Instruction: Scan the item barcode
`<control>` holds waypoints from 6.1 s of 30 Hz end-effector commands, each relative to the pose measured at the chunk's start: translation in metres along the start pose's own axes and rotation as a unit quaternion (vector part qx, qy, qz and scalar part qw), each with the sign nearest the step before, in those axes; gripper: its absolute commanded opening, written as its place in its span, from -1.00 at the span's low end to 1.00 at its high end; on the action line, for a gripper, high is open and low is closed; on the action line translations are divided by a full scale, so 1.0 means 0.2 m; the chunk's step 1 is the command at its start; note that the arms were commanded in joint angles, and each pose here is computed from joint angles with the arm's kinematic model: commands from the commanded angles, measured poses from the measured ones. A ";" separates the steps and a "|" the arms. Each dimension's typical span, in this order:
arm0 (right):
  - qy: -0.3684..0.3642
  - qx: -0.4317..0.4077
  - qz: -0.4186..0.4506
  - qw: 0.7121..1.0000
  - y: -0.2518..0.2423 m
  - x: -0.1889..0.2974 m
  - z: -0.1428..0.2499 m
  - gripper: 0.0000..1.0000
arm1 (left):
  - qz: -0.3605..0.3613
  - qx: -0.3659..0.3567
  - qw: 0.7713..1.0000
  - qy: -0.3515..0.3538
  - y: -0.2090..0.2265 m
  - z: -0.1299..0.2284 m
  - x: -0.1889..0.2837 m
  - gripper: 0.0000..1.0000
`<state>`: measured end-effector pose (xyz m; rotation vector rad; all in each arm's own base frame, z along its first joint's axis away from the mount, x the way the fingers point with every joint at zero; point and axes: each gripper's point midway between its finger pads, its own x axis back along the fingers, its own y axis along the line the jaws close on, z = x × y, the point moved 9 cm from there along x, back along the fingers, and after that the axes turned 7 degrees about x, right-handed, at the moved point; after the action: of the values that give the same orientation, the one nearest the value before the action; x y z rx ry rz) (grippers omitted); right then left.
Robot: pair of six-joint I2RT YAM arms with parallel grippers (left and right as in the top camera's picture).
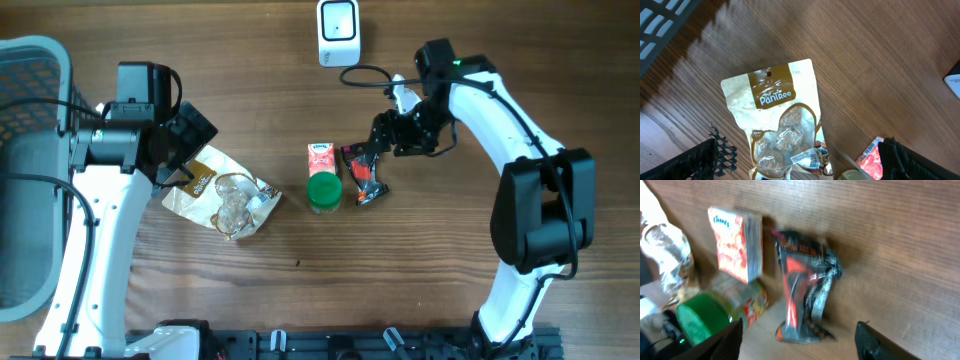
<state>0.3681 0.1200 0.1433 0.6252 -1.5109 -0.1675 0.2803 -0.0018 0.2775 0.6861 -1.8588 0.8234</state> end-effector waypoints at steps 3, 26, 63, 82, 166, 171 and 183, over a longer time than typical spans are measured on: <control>0.030 -0.047 -0.012 0.998 -0.06 -0.16 0.11 0.60 | -0.001 -0.005 1.000 -0.002 0.00 -0.01 0.00 1.00; 0.046 -0.144 0.386 0.910 -0.05 0.07 0.14 -0.89 | -0.001 -0.005 1.000 -0.002 0.00 -0.01 0.00 1.00; 0.045 -0.153 0.524 0.837 0.22 0.18 0.18 0.41 | -0.001 -0.006 1.000 -0.002 0.00 -0.01 0.00 1.00; -0.244 -0.282 0.453 0.810 0.17 1.11 0.55 1.00 | -0.002 -0.006 1.000 -0.001 0.00 -0.01 0.00 1.00; -0.034 -0.072 -0.070 0.994 0.01 -0.13 0.41 -0.59 | -0.002 -0.006 1.000 -0.001 0.00 -0.01 0.00 1.00; -0.087 -0.066 -0.249 0.962 -0.03 0.02 0.39 -0.65 | -0.002 -0.005 1.000 -0.001 0.00 -0.01 0.00 1.00; -0.107 -0.140 -0.020 0.984 -0.18 -0.04 0.34 0.40 | -0.002 -0.005 1.000 -0.001 0.00 -0.01 0.00 1.00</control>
<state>0.3042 0.0698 0.1180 0.5393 -1.6011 -0.5423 0.2804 -0.0018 0.2775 0.6860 -1.8592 0.8236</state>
